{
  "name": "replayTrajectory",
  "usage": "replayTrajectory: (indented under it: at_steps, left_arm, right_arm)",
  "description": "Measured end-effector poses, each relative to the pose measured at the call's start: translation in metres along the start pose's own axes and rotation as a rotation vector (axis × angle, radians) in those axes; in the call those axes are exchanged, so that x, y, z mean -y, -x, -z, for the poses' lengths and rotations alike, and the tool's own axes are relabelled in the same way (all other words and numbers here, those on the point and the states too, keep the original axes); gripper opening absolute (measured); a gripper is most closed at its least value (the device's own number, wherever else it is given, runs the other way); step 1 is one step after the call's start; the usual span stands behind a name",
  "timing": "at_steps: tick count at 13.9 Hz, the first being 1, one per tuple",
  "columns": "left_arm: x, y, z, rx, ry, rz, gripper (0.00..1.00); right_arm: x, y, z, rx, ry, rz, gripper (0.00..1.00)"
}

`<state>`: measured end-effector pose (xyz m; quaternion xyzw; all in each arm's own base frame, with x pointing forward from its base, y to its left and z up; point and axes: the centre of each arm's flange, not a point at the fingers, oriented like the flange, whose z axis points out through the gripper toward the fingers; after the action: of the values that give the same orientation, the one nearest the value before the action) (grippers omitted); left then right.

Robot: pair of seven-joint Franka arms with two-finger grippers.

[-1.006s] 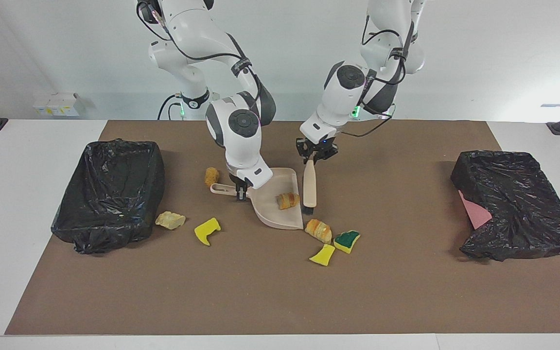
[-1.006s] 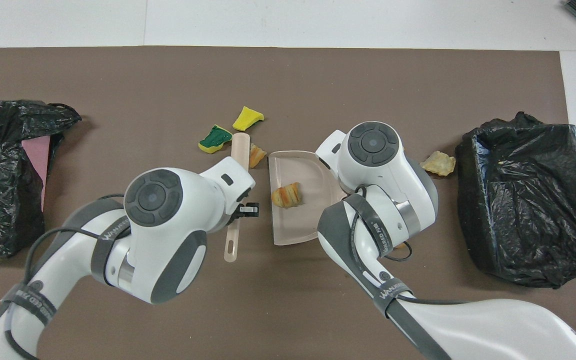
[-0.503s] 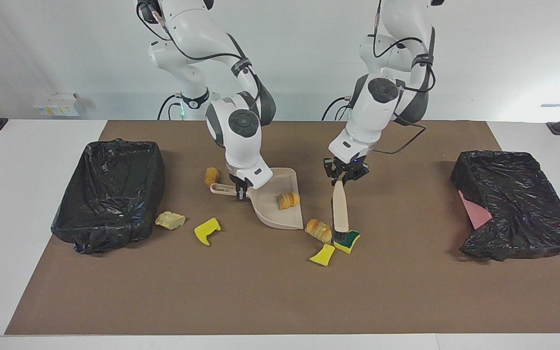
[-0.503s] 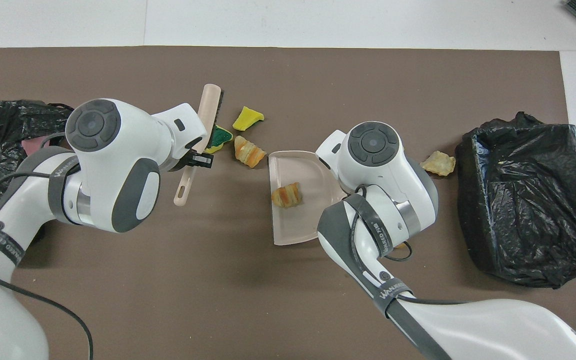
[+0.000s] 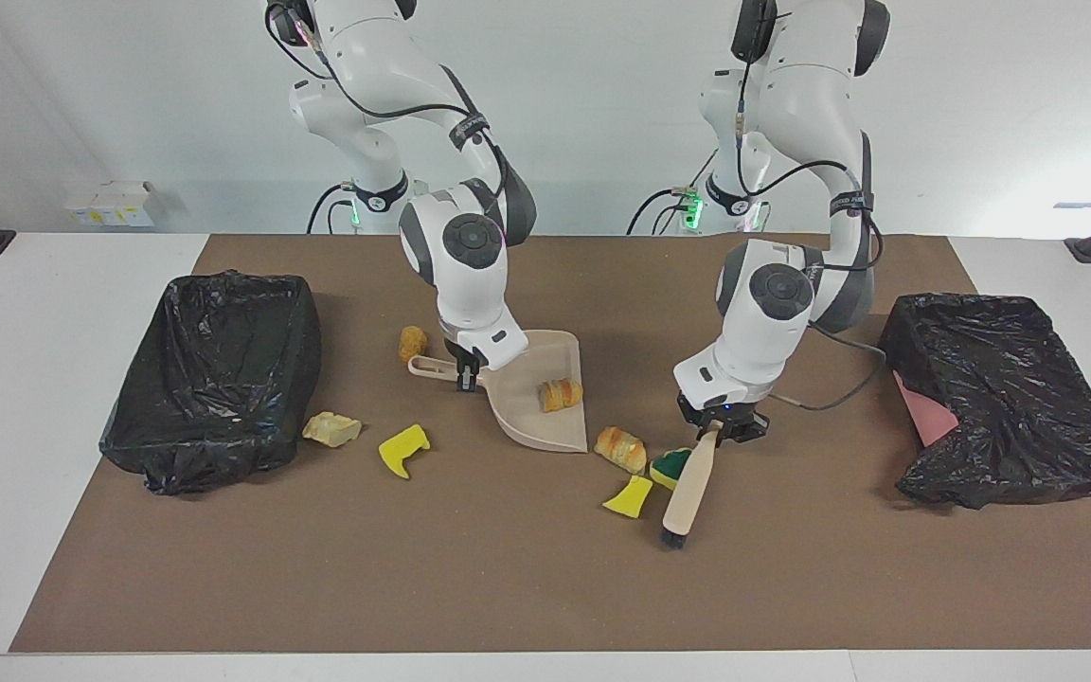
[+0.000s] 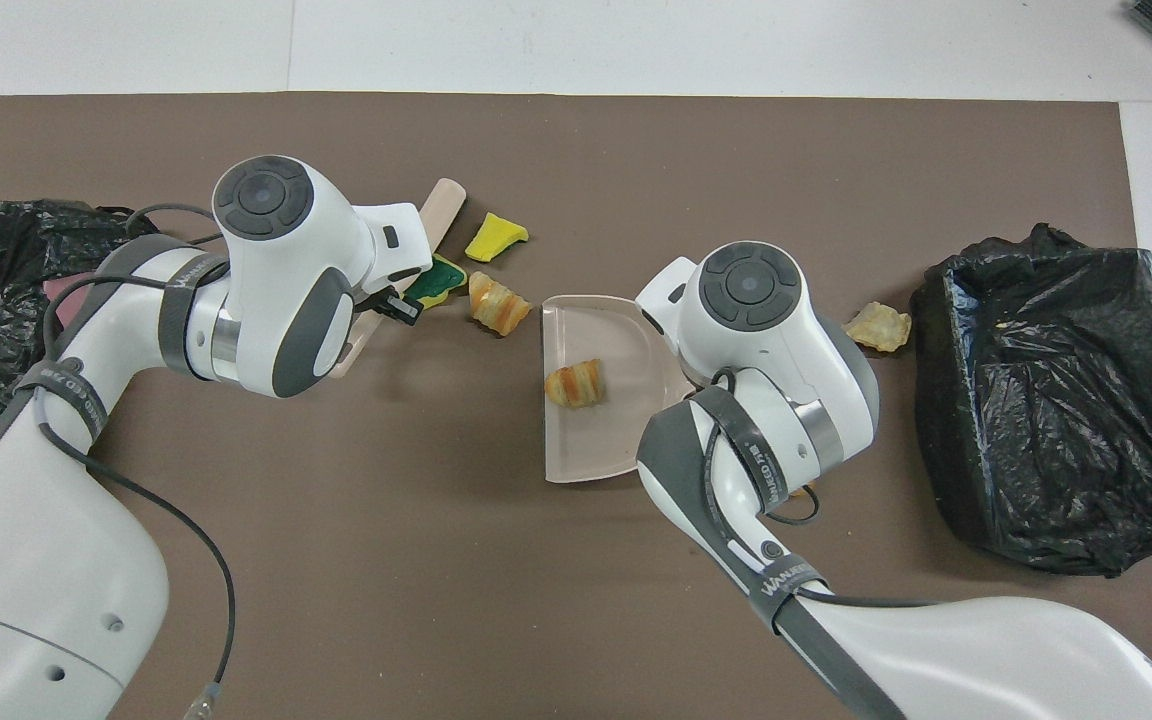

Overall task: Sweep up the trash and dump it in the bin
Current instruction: 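Sweep the sponge pieces into the dustpan with the left gripper's brush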

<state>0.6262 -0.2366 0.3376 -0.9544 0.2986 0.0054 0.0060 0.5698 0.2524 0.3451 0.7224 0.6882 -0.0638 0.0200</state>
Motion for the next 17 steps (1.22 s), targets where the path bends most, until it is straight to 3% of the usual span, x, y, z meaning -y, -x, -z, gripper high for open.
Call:
replayTrajectory:
  at_steps: [3, 7, 13, 17]
  left_arm:
    - [-0.023, 0.003, 0.008, 0.075, 0.02, -0.119, 0.26]
    - [-0.078, 0.015, 0.004, 0.126, 0.036, -0.181, 0.26]
    - [-0.161, 0.028, 0.012, 0.133, 0.154, -0.001, 0.26]
    - [-0.176, 0.031, 0.047, 0.092, 0.219, 0.101, 0.26]
  right_arm:
    - [0.0, 0.001, 0.0, 0.0, 0.0, -0.006, 0.32]
    - [-0.001, 0.002, 0.0, 0.001, 0.0, -0.008, 0.32]
    - [-0.001, 0.003, -0.001, 0.002, -0.003, -0.01, 0.32]
    - [-0.001, 0.003, -0.001, 0.002, -0.003, -0.011, 0.32]
